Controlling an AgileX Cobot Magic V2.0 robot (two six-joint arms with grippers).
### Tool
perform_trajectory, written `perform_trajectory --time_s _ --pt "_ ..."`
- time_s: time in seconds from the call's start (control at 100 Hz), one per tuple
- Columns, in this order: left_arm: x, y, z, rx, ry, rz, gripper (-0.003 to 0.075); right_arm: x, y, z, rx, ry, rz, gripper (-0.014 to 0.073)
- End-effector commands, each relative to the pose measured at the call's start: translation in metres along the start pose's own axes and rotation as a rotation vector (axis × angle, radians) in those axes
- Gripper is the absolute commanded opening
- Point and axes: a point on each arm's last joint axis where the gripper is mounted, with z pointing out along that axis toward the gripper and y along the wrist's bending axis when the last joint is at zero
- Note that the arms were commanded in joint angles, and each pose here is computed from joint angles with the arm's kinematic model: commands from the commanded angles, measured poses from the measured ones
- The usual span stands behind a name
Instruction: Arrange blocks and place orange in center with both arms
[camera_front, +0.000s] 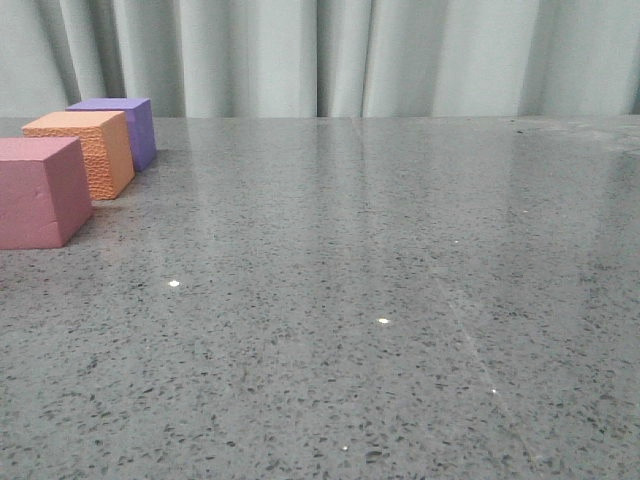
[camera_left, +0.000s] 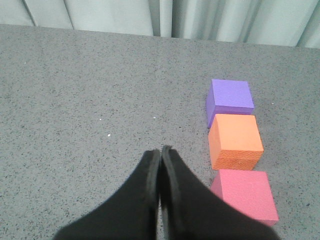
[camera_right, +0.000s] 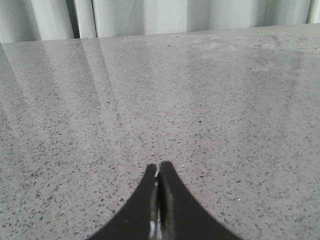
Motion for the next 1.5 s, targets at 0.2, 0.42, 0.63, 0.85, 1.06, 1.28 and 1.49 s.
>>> perform_trajectory --time_s 0.2,0.42,0.63,0.85,1.06,1.28,1.49 --pt "-0.013 0.002 -0.006 -0.005 -0.097 0.025 -0.0010 -0.013 0.001 -0.003 -0.007 -0.115 -0.010 -0.0067" --pt "-0.004 0.004 -0.006 0.021 -0.141 0.070 -0.0010 -0.013 0.001 -0.003 -0.007 -0.115 -0.010 -0.0067" --pt "0.037 0.007 -0.012 0.174 -0.225 0.281 -0.0010 -0.013 0.001 -0.003 -0.007 -0.115 -0.010 -0.0067" --pt "0.092 0.021 -0.013 0.211 -0.319 0.304 -0.0010 -0.013 0.001 -0.003 -0.007 -0.115 -0.010 -0.0067" --pt "0.146 0.034 -0.001 0.106 -0.456 0.227 -0.0010 -0.013 0.001 -0.003 -0.007 -0.115 -0.010 -0.0067" --pt "0.199 0.042 0.012 0.054 -0.533 0.179 -0.0010 -0.013 0.001 -0.003 -0.007 -0.115 -0.010 -0.0067" --pt "0.224 0.044 0.026 0.068 -0.483 0.131 -0.0010 -0.013 0.001 -0.003 -0.007 -0.115 -0.010 -0.0067"
